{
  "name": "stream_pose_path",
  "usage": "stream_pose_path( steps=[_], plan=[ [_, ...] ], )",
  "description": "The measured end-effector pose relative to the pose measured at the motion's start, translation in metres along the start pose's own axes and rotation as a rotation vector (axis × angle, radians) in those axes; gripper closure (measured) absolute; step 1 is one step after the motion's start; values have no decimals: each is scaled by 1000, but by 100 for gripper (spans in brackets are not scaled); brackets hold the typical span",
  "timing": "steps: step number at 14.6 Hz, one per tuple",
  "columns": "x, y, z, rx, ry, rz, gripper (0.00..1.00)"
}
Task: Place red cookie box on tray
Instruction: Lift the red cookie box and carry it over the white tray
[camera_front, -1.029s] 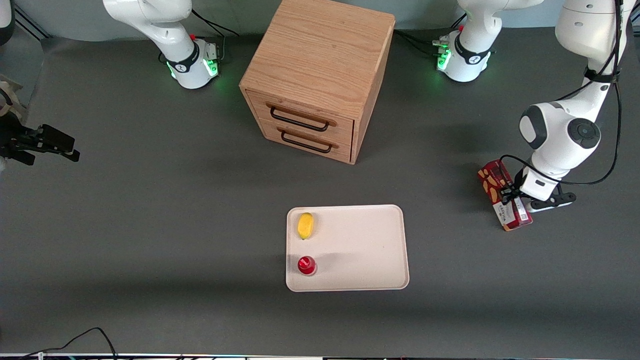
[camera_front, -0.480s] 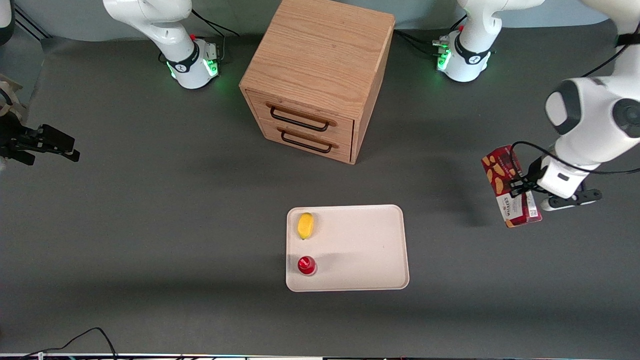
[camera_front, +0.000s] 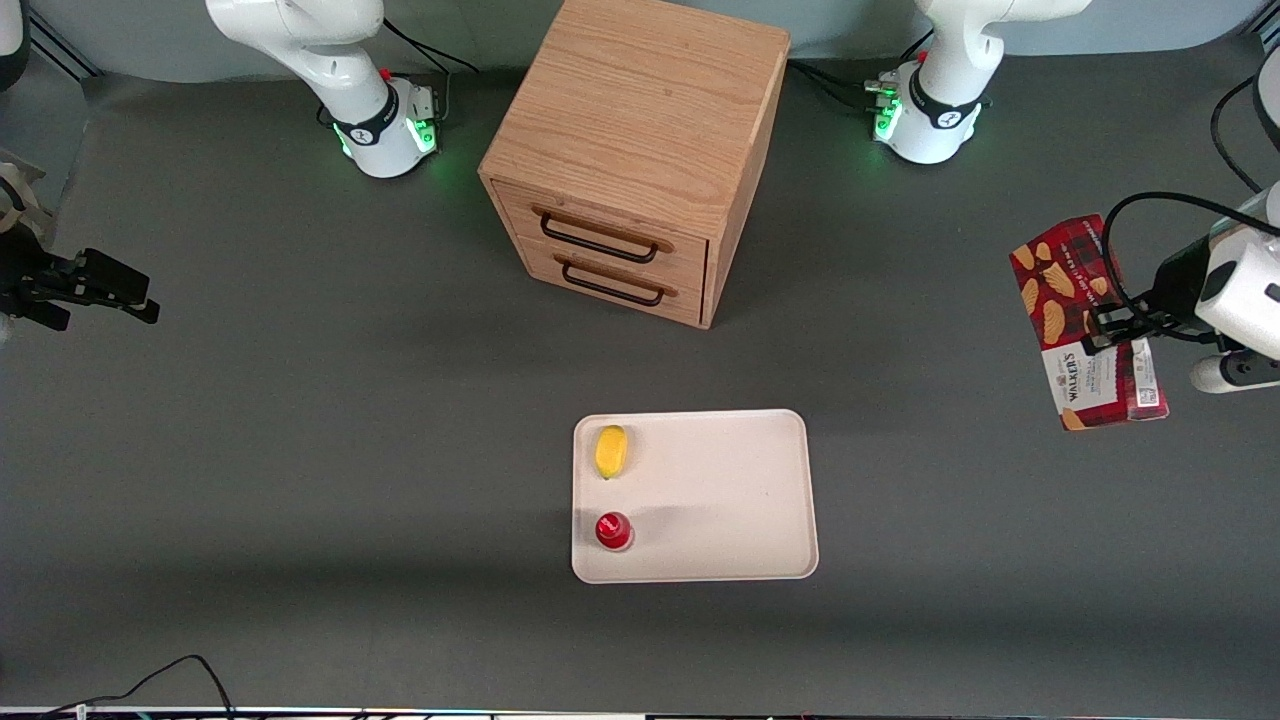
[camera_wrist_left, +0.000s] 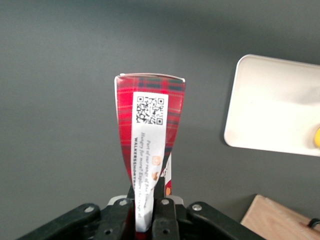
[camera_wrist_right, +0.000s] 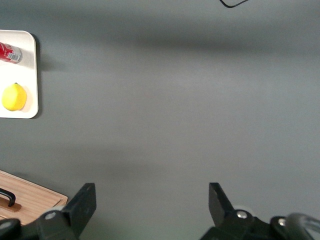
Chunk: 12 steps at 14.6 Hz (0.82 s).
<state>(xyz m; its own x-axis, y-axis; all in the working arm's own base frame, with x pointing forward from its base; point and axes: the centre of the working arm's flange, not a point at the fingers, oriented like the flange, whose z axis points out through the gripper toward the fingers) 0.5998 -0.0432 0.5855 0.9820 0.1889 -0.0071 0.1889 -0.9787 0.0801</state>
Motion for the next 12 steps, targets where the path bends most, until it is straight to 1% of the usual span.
stream_pose_path(
  steps=[1, 4, 5, 6, 7, 9, 12],
  plan=[
    [6, 15, 3, -2, -2, -34, 86],
    [22, 87, 47, -18, -41, -141, 86],
    [27, 116, 67, -30, -40, -180, 86],
    [31, 144, 87, -34, -27, -206, 86],
    [34, 182, 118, -33, -2, -225, 86],
    [36, 226, 166, -35, 38, -227, 86],
    [38, 259, 239, -16, 96, -182, 86]
  ],
)
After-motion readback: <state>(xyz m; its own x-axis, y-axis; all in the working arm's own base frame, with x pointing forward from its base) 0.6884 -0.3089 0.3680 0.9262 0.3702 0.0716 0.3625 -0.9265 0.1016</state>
